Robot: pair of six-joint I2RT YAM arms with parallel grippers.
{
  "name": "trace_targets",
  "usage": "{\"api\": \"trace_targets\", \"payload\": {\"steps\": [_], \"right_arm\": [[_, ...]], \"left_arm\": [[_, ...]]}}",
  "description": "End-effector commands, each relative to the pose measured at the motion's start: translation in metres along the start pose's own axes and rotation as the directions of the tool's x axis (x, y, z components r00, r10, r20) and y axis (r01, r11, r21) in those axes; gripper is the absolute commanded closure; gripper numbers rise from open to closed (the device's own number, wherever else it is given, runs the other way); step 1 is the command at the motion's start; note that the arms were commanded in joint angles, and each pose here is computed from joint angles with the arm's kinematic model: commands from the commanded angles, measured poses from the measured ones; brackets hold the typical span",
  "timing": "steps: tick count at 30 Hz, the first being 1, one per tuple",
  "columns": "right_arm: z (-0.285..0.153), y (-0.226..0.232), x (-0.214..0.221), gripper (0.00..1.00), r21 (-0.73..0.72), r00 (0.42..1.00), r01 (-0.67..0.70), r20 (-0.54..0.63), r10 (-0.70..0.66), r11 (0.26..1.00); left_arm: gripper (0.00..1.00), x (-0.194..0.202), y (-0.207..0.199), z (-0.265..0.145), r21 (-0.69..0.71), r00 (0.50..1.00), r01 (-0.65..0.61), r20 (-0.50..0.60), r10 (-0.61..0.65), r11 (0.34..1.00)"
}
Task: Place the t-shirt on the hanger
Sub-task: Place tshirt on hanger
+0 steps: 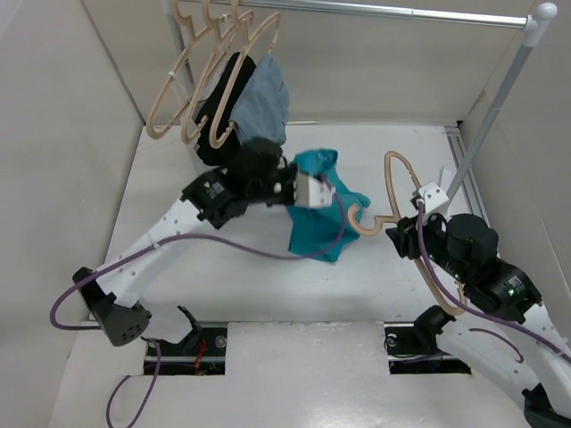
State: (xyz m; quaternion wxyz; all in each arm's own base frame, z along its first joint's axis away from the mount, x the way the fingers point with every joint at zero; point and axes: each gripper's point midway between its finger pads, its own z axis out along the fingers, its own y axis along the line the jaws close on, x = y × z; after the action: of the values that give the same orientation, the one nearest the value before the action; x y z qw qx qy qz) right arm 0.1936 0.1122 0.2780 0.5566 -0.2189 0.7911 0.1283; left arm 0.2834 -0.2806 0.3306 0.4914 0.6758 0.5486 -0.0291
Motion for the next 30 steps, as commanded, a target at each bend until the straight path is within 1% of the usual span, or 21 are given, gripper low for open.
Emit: {"api": "trace_targets", "payload": {"steps": [1,2,3,4,5,6,7,8,9,11,12,13,14,15,17,18,20,21,23,27,30], "right_arm": [[-0.013,0.002,-0.033,1.00,-0.023,0.995,-0.025,0.095,0.027,0.999],[-0.006,0.007,-0.030,1.00,-0.043,0.998,-0.013,0.068,0.016,0.999],[-0.004,0.015,-0.029,1.00,-0.090,0.998,-0.009,0.059,0.015,0.996],[-0.002,0.020,-0.030,1.00,-0.119,0.998,0.003,0.061,0.004,0.993],[0.003,0.025,-0.027,1.00,-0.147,0.999,0.016,0.041,-0.010,0.989],[0.006,0.030,-0.026,1.00,-0.175,1.000,0.016,0.029,-0.011,0.984],[0.007,0.039,-0.026,1.00,-0.225,0.999,0.033,0.032,-0.026,0.974],[0.009,0.043,-0.025,1.00,-0.248,0.999,0.032,0.022,-0.027,0.968],[0.011,0.046,-0.024,1.00,-0.268,0.999,0.043,0.017,-0.039,0.963],[0.014,0.052,-0.027,1.00,-0.298,0.998,0.054,0.030,-0.047,0.953],[0.018,0.054,-0.021,1.00,-0.309,0.998,0.058,0.011,-0.058,0.949],[0.021,0.055,-0.022,1.00,-0.318,0.997,0.071,0.017,-0.069,0.946],[0.020,0.061,-0.026,1.00,-0.346,0.997,0.074,0.034,-0.067,0.935],[0.024,0.063,-0.020,1.00,-0.364,0.997,0.081,0.017,-0.080,0.928],[0.027,0.071,-0.020,1.00,-0.406,0.996,0.091,0.025,-0.088,0.909],[0.028,0.074,-0.018,1.00,-0.420,0.996,0.087,0.016,-0.089,0.904],[0.029,0.077,-0.020,1.00,-0.440,0.995,0.103,0.038,-0.095,0.892],[0.029,0.079,-0.020,1.00,-0.449,0.995,0.103,0.039,-0.095,0.887],[0.030,0.079,-0.017,1.00,-0.450,0.993,0.113,0.037,-0.108,0.886],[0.027,0.081,-0.007,1.00,-0.473,0.992,0.121,0.018,-0.127,0.873],[0.026,0.080,0.005,1.00,-0.469,0.991,0.109,-0.015,-0.131,0.876]], "left_arm": [[1.00,0.045,-0.116,0.003,0.325,0.992,-0.086,-0.064,0.113,0.942],[0.96,0.048,-0.137,-0.004,0.359,0.993,-0.083,-0.048,0.107,0.930],[0.85,0.057,-0.163,-0.008,0.429,0.994,-0.070,-0.045,0.099,0.900],[0.62,0.068,-0.180,-0.011,0.474,0.994,-0.054,-0.059,0.093,0.879],[0.54,0.086,-0.209,-0.014,0.542,0.992,-0.030,-0.090,0.094,0.840],[0.47,0.094,-0.222,-0.023,0.576,0.991,-0.013,-0.103,0.089,0.818],[0.42,0.098,-0.232,-0.027,0.603,0.991,0.000,-0.105,0.079,0.798],[0.39,0.106,-0.241,-0.029,0.617,0.990,0.010,-0.119,0.081,0.787],[0.38,0.106,-0.244,-0.034,0.604,0.988,0.061,-0.147,0.036,0.795],[0.38,0.109,-0.235,-0.028,0.527,0.981,0.116,-0.192,-0.015,0.842],[0.42,0.115,-0.232,-0.024,0.479,0.972,0.164,-0.226,-0.060,0.863],[0.50,0.115,-0.213,-0.013,0.350,0.950,0.274,-0.245,-0.195,0.896],[0.60,0.125,-0.197,-0.009,0.236,0.925,0.328,-0.276,-0.261,0.915],[0.65,0.139,-0.197,-0.005,0.176,0.896,0.384,-0.308,-0.319,0.907],[0.67,0.151,-0.186,0.001,0.084,0.854,0.464,-0.307,-0.420,0.882],[0.67,0.152,-0.187,0.003,0.074,0.842,0.489,-0.302,-0.448,0.869],[0.62,0.151,-0.194,0.012,0.098,0.823,0.526,-0.311,-0.476,0.845],[0.55,0.143,-0.200,0.017,0.143,0.821,0.545,-0.292,-0.491,0.826],[0.47,0.132,-0.196,0.024,0.154,0.799,0.586,-0.269,-0.537,0.795],[0.46,0.135,-0.189,0.053,0.111,0.742,0.653,-0.291,-0.603,0.749],[0.49,0.131,-0.203,0.064,0.182,0.727,0.677,-0.311,-0.612,0.713]]}}
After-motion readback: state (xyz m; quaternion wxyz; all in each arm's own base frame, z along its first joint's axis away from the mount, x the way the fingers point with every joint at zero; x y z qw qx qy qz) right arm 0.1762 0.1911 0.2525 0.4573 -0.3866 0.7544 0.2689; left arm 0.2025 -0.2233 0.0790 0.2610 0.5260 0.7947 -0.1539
